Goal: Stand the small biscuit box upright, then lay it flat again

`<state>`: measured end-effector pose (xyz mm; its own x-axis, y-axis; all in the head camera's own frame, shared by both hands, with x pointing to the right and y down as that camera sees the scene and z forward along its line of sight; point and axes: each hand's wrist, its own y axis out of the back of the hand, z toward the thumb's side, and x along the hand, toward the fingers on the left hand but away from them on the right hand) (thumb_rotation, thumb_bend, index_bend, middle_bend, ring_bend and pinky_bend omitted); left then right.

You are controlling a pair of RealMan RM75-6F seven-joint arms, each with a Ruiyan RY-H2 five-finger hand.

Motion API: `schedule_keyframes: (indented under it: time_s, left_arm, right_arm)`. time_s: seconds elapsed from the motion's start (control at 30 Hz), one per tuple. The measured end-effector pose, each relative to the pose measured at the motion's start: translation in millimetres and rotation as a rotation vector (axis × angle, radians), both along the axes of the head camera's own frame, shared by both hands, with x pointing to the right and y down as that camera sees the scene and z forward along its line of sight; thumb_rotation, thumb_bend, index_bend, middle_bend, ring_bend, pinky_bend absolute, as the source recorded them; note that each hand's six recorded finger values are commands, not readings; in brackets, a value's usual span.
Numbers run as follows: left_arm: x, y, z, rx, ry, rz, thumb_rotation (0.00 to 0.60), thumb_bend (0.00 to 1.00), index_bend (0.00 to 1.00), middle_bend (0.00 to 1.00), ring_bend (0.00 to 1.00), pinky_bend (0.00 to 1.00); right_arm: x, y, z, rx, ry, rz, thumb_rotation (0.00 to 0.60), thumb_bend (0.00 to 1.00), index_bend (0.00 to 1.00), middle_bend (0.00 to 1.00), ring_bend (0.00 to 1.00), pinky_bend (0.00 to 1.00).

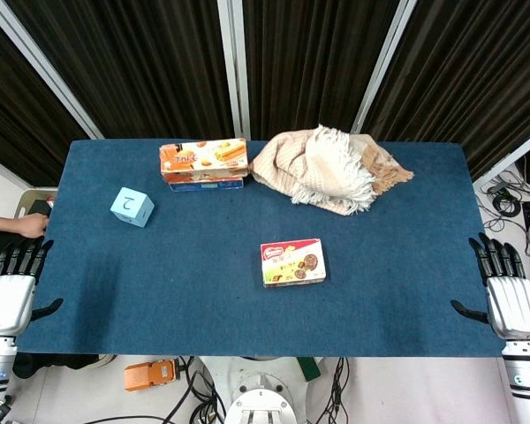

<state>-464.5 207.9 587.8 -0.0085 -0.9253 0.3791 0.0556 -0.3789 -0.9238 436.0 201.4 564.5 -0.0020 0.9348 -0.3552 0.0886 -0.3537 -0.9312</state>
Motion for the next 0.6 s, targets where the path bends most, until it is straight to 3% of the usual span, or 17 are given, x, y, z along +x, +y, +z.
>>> schedule_keyframes:
  time_s: [0.3, 0.6]
  left_arm:
    - [0, 0, -2, 0.009, -0.004, 0.007, 0.600, 0.00, 0.07, 0.05, 0.00, 0.00]
    - [7, 1, 2, 0.012, 0.005, 0.037, 0.600, 0.00, 0.07, 0.05, 0.00, 0.00]
  right_arm:
    - [-12, 0, 2, -0.017, -0.020, -0.037, 0.600, 0.00, 0.00, 0.00, 0.00, 0.00]
    - [-87, -22, 19, -0.126, -0.108, -0.188, 0.600, 0.00, 0.00, 0.00, 0.00, 0.03]
